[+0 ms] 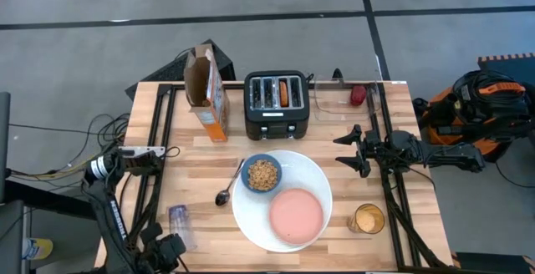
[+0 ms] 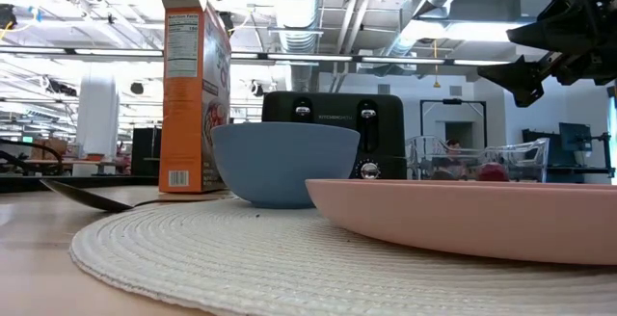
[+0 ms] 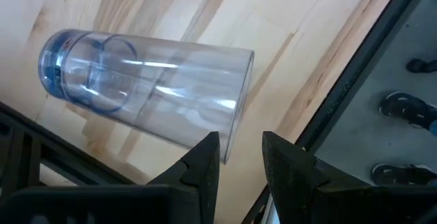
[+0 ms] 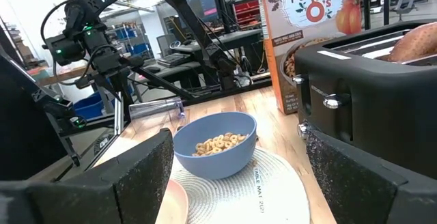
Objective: Arrange a breakfast setting
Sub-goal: Put the purple cup on top of the white placemat
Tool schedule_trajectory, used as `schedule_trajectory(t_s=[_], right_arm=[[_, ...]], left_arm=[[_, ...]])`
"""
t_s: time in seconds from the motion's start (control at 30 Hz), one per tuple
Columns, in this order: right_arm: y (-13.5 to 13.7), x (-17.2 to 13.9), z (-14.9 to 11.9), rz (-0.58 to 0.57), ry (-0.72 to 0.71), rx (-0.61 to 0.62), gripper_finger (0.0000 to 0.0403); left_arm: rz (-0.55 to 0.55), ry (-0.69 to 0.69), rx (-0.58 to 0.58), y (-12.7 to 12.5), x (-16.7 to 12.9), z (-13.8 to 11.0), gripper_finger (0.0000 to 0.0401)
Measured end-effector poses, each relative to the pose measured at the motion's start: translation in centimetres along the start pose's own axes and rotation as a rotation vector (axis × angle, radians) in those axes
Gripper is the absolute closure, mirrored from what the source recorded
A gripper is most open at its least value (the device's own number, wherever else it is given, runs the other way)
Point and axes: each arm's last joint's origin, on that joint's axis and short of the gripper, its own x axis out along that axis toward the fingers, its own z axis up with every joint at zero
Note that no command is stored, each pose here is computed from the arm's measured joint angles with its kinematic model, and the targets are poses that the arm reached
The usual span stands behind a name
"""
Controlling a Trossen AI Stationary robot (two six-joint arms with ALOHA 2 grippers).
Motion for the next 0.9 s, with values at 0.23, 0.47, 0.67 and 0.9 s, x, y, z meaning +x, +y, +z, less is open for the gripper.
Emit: schedule_trajectory(t_s=[0.23,0.47,0.67,0.9], right_arm=[[0.0,0.0,0.0,0.0,0.0,0.0,0.0047],[0.0,0.0,0.0,0.0,0.0,0.0,0.0047],[0.0,0.0,0.0,0.0,0.0,0.0,0.0047],[0.0,0.0,0.0,0.0,0.0,0.0,0.0047]], left_arm=[[0.017,-0.011,0.011,-0.2,0.6,0.0,0.0301],[0.063,-0.014,0.044,-1.0,2.2,-0.2,0.0301],[0.108,-0.018,0.045,-0.6,2.2,0.1,0.0301],[0.202,-0.006,0.047,0.4,3.3,0.0,0.0301]])
